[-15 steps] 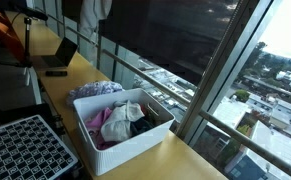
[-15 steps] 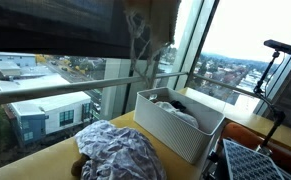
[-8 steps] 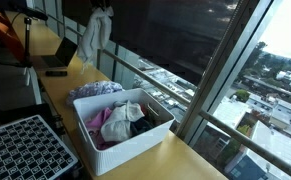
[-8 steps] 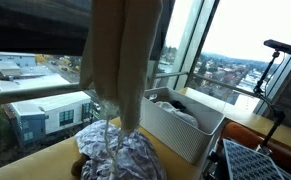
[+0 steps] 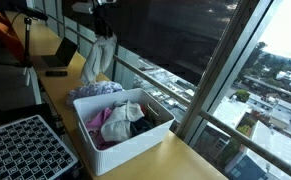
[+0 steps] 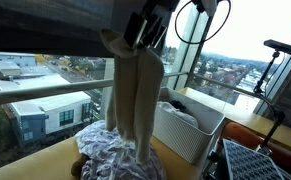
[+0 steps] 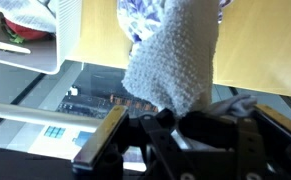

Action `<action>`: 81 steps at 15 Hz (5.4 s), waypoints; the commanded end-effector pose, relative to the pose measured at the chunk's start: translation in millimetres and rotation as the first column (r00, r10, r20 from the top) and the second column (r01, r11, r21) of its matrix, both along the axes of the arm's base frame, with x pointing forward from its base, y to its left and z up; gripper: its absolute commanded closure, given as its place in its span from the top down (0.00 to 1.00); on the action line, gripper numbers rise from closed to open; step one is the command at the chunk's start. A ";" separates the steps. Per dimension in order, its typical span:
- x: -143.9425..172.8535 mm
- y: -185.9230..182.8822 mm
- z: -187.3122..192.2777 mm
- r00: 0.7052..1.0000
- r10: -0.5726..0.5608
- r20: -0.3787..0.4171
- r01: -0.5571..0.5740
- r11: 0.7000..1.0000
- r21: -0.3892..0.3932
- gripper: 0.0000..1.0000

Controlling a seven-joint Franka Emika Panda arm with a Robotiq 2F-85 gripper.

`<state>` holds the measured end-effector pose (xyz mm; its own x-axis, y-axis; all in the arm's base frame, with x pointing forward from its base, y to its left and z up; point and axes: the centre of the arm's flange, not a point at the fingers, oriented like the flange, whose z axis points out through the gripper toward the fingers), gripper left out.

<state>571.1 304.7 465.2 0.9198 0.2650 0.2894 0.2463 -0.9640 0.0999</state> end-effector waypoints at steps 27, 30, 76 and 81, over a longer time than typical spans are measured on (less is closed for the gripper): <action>44.4 -215.7 -109.7 0.983 -0.139 -0.118 0.122 0.982 -0.143 1.00; 44.2 -257.9 -153.6 0.972 -0.182 -0.151 0.162 0.977 -0.139 1.00; -33.0 -167.5 175.2 0.967 -0.036 0.253 0.013 0.996 0.091 0.07; -71.4 -51.6 255.3 0.939 0.116 0.325 -0.144 0.988 0.062 0.07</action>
<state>508.2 197.8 672.8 0.7691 0.2878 0.5707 0.2921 -0.9525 0.0867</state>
